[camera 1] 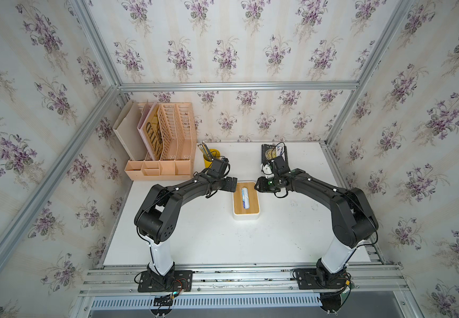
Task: Put the tissue paper into the tissue box
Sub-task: Move the tissue box to the center of the board.
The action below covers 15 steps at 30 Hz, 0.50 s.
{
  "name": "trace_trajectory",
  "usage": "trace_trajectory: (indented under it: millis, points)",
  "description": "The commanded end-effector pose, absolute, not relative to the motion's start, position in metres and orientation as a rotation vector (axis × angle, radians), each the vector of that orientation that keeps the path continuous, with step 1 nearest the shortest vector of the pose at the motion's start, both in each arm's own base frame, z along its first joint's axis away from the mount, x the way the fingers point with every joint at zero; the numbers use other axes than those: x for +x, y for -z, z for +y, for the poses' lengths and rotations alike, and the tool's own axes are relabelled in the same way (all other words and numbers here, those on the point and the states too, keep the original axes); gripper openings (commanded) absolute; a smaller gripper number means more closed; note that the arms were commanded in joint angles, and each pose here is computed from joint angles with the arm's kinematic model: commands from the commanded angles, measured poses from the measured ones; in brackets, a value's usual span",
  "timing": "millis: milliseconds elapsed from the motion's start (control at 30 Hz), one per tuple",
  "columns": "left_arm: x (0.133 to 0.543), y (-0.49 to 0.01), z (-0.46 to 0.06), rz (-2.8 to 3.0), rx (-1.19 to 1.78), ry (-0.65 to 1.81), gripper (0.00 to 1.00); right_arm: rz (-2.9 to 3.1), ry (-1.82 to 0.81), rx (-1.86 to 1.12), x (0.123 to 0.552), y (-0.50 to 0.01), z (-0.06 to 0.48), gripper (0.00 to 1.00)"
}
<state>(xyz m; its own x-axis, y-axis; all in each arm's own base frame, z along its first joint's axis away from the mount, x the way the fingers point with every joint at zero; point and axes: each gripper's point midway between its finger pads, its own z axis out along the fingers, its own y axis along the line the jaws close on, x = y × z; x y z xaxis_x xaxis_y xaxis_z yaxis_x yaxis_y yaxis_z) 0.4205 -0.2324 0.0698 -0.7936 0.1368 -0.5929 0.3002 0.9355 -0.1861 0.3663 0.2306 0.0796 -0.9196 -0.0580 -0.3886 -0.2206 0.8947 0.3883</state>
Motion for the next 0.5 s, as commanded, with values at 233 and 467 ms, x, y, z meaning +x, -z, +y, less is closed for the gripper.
trace_trajectory:
  millis: [233, 467]
  points:
    - [0.422, -0.064, -0.234, 2.496, 0.322, 0.370, 0.97, 2.688, -0.576, -0.204, 0.380, -0.067, 0.233, 0.39]
    - [0.422, -0.060, -0.234, 2.505, 0.324, 0.371, 0.97, 2.710, -0.577, -0.201, 0.378, -0.057, 0.233, 0.36]
